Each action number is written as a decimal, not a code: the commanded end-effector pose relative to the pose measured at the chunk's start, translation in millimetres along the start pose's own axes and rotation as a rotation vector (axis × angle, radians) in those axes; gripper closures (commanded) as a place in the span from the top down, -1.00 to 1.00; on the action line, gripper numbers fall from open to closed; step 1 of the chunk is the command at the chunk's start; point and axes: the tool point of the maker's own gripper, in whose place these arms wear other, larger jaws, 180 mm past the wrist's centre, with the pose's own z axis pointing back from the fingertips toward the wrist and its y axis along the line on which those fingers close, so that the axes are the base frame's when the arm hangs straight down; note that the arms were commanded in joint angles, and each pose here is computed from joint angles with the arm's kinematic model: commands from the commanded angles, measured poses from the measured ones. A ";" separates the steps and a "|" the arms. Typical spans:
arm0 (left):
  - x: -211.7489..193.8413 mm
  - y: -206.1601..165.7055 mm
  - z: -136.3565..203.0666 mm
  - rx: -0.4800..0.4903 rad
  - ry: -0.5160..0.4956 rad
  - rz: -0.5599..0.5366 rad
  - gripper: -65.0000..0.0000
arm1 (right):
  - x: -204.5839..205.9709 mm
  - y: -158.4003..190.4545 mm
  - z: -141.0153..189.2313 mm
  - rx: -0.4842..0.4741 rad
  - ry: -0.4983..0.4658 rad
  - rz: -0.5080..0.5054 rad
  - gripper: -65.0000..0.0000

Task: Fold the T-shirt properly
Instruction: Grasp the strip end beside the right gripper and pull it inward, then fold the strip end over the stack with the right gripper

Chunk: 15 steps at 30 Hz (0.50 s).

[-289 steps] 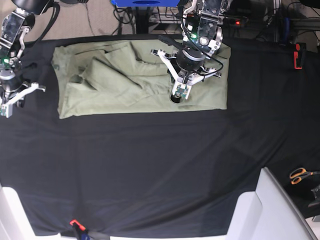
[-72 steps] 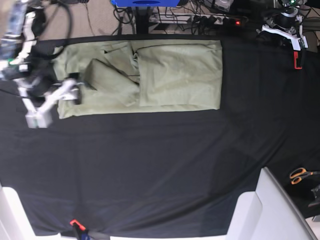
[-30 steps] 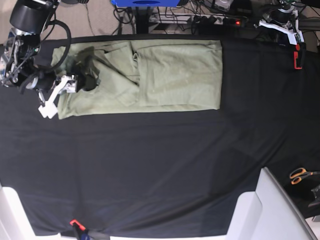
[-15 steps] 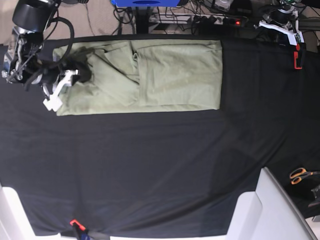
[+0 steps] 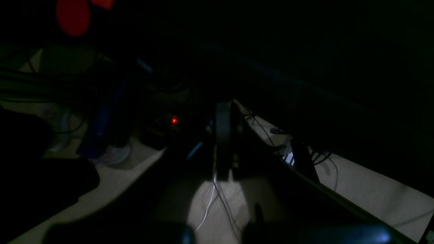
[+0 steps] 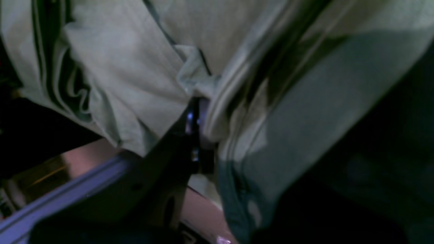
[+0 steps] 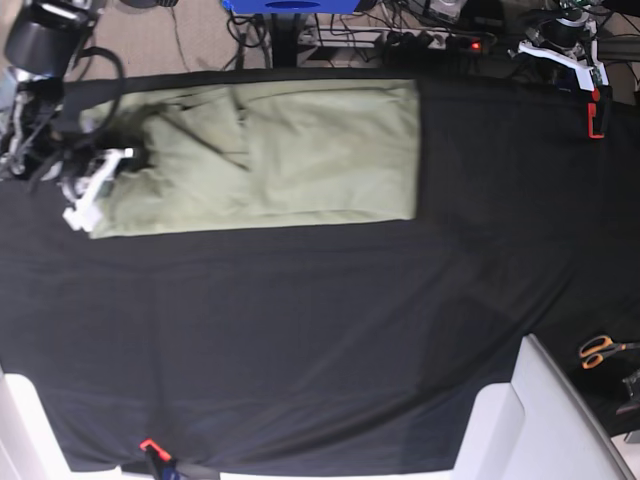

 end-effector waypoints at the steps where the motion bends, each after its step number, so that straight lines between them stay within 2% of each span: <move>1: 11.0 5.6 3.4 0.007 -0.035 -0.011 -1.00 | 23.8 -3.4 14.5 -0.025 -0.074 0.036 -1.00; 3: 11.1 5.0 3.5 0.007 -0.036 -0.010 -1.00 | 32.5 -0.7 26.1 -0.061 -0.129 0.075 -1.00; 5: 10.6 4.6 3.6 0.006 -0.036 -0.009 -1.00 | 43.8 -0.7 43.1 -0.132 -0.191 0.018 -1.00; 8: 11.2 4.3 3.2 0.006 -0.037 -0.008 -1.00 | 57.6 29.7 52.9 -0.186 -0.239 -0.024 -1.00; 11: 11.2 4.3 3.2 0.006 -0.037 -0.008 -1.00 | 61.5 64.0 57.3 -0.197 -0.270 -0.072 -1.00; 15: 11.2 4.3 3.2 0.006 -0.037 -0.008 -1.00 | 55.1 110.6 43.4 -0.159 -0.239 -0.123 -1.00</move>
